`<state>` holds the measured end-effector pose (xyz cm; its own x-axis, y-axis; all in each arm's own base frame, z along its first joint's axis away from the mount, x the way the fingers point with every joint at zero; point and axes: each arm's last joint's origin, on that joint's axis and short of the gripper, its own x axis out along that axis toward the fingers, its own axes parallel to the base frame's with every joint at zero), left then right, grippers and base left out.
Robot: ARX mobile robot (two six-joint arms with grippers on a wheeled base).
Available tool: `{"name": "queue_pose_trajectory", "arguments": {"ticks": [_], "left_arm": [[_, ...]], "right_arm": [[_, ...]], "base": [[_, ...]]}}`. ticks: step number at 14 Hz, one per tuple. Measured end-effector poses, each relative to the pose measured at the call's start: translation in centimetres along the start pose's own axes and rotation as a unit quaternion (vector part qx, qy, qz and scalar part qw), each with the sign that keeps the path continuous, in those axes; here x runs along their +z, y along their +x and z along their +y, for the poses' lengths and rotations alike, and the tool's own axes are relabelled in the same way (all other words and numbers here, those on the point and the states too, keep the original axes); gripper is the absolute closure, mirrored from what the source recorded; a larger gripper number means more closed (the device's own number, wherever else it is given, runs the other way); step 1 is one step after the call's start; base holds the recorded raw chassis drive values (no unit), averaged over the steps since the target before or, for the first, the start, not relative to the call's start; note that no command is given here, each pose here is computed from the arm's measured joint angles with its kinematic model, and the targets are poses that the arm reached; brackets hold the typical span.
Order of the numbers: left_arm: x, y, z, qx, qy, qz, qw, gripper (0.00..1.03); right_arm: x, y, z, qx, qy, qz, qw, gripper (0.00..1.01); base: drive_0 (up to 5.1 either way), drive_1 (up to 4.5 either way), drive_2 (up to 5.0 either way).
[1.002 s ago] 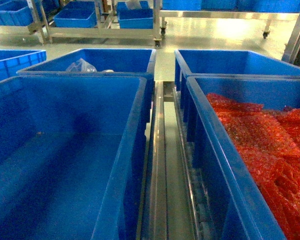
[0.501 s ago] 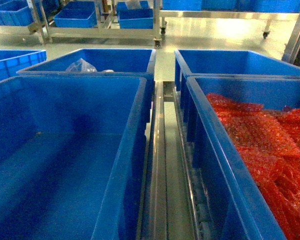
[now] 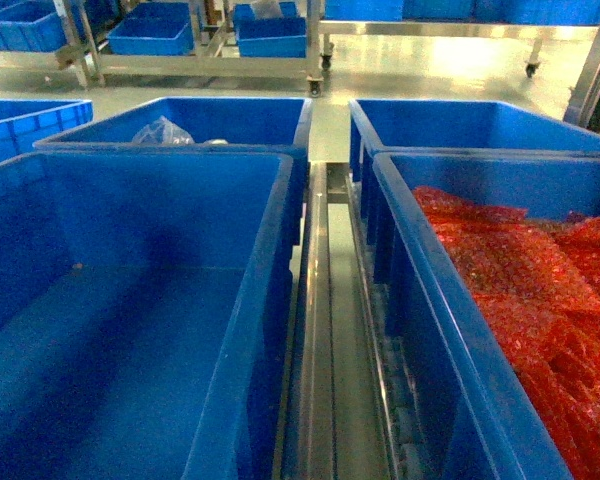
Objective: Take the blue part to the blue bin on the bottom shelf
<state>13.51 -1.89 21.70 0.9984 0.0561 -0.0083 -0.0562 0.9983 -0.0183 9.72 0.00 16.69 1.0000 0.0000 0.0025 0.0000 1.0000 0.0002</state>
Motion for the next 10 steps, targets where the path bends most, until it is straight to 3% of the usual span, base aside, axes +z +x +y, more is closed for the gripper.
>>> {"name": "queue_pose_trajectory", "arguments": {"ticks": [10], "left_arm": [[0.0, 0.0, 0.0, 0.0, 0.0, 0.0, 1.0, 0.59]], "right_arm": [[0.0, 0.0, 0.0, 0.0, 0.0, 0.0, 1.0, 0.03]], "base": [[0.0, 0.0, 0.0]]}}
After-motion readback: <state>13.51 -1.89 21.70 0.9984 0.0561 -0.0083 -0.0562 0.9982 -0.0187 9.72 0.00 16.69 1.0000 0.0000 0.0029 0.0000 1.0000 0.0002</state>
